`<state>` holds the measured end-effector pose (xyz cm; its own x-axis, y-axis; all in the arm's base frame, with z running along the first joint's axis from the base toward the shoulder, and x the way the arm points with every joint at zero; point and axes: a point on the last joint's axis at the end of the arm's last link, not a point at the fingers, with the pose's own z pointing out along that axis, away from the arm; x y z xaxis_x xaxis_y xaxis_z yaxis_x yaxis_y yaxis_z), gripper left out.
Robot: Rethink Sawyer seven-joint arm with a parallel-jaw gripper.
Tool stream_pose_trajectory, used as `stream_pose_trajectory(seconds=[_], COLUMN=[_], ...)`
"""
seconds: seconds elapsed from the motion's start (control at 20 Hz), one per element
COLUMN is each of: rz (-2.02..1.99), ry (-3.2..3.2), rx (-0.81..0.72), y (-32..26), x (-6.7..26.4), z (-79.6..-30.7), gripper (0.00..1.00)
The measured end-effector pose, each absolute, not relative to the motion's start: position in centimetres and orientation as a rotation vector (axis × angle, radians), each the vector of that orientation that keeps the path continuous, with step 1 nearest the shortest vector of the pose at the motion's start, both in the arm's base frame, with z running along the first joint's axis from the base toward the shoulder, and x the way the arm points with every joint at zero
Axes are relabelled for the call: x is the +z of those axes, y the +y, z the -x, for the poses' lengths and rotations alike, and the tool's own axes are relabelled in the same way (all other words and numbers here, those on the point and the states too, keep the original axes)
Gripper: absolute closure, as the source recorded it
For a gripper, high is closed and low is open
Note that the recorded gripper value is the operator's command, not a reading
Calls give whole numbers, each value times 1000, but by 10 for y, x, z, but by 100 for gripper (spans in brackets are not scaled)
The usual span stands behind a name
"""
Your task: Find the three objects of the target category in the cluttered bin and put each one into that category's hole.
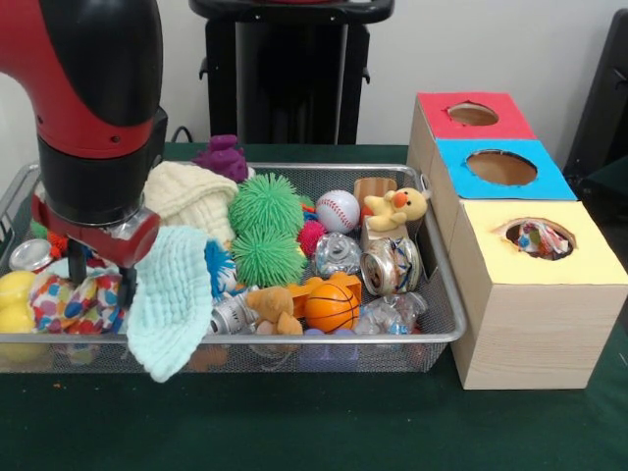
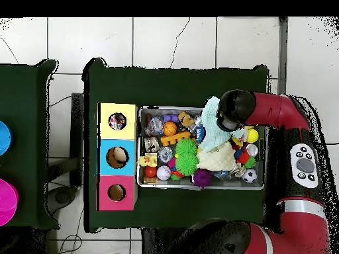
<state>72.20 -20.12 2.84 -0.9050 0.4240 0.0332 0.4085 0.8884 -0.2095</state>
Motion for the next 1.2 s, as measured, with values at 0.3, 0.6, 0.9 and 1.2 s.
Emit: stream_pose_trajectory(seconds=[0.3,0.6,0.9,1.2], rz=[666,649,651,656], ry=[-2972,-2993,-2983,-2962], rx=[334,403,422,409], y=[-210,-225,-236,-240], x=[35,31,14,-2], z=[-729,-737,-734,-727], gripper=[0,0,0,0])
